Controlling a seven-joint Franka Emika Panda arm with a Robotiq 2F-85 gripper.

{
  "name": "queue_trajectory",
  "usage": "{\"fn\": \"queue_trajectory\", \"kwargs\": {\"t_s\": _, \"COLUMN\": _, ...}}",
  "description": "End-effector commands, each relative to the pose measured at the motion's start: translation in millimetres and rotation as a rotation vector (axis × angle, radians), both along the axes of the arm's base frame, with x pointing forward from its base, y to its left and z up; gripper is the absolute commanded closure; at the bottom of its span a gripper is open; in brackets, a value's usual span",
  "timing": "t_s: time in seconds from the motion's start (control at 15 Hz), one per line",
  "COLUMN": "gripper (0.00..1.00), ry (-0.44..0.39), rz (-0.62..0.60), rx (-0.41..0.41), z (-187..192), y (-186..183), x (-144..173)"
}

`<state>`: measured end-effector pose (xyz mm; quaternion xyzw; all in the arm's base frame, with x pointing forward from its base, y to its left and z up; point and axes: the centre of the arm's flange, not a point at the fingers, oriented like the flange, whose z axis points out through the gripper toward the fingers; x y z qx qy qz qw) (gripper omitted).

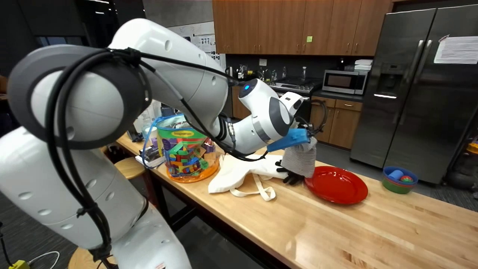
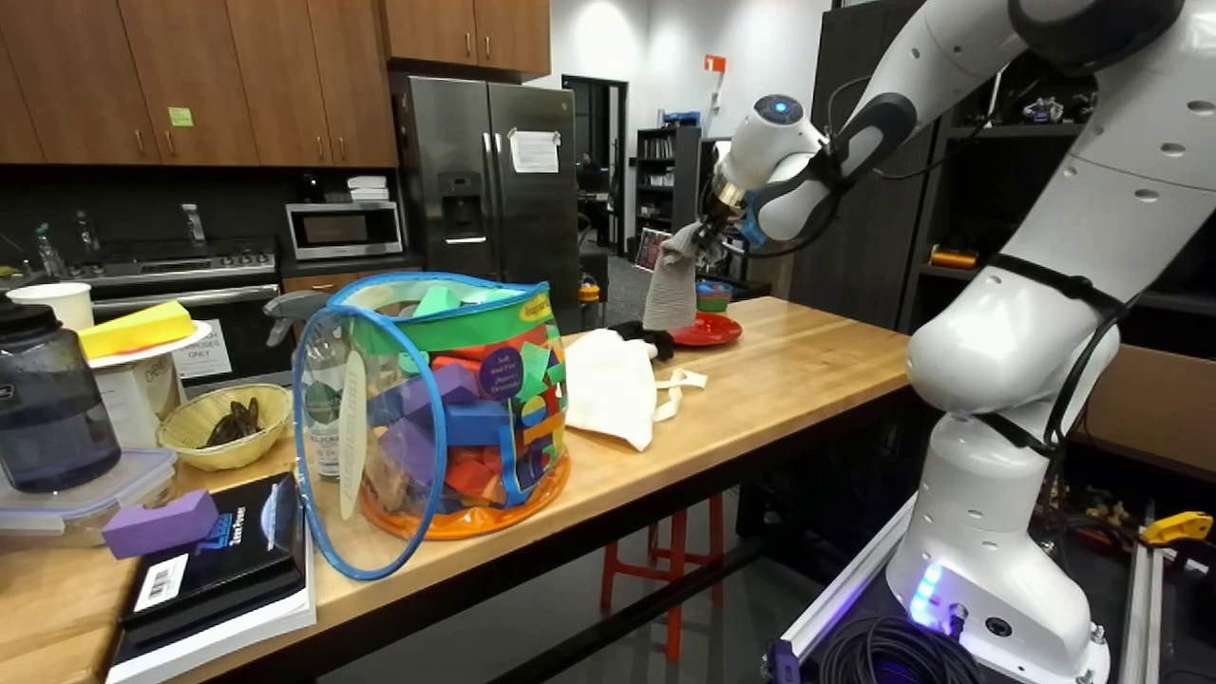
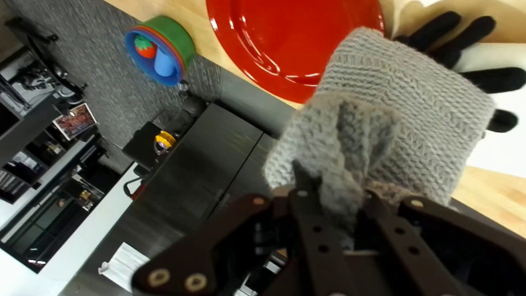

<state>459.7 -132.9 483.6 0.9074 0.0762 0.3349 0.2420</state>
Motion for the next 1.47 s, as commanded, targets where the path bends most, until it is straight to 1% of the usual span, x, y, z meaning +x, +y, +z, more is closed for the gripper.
{"fn": "queue_trajectory", "kwargs": {"t_s": 0.0, "gripper": 0.96, "ry": -0.03, "rz": -0.084, "rx": -0.006, "z": 0, "y": -57, "x": 21}}
{"fn": "queue_trajectory", "kwargs": {"t_s": 0.27, "gripper": 0.96, "ry": -0.045, "rz": -0.202, "rx": 0.003, "z": -4, "y": -123, "x": 14}}
{"fn": "queue_trajectory", "kwargs": {"t_s": 0.4, "gripper": 0.96, "ry": -0.049, "rz": -0.263, "rx": 0.006, "z": -7, "y": -153, "x": 5}}
{"fn": "queue_trajectory", "kwargs": {"t_s": 0.67, "gripper": 0.96, "ry": -0.054, "rz": -0.387, "rx": 0.016, "z": -13, "y": -206, "x": -24}}
{"fn": "queue_trajectory", "kwargs": {"t_s": 0.8, "gripper": 0.96, "ry": -0.054, "rz": -0.452, "rx": 0.02, "z": -17, "y": -228, "x": -46}}
{"fn": "queue_trajectory", "kwargs": {"t_s": 1.0, "gripper": 0.96, "ry": -0.047, "rz": -0.543, "rx": 0.015, "z": -22, "y": -252, "x": -84}}
{"fn": "queue_trajectory", "kwargs": {"t_s": 1.13, "gripper": 0.96, "ry": -0.036, "rz": -0.587, "rx": 0.005, "z": -28, "y": -261, "x": -108}}
{"fn": "queue_trajectory", "kwargs": {"t_s": 1.27, "gripper": 0.96, "ry": -0.018, "rz": -0.61, "rx": -0.014, "z": -36, "y": -262, "x": -129}}
{"fn": "queue_trajectory", "kwargs": {"t_s": 1.4, "gripper": 0.96, "ry": 0.0, "rz": -0.612, "rx": -0.029, "z": -45, "y": -254, "x": -146}}
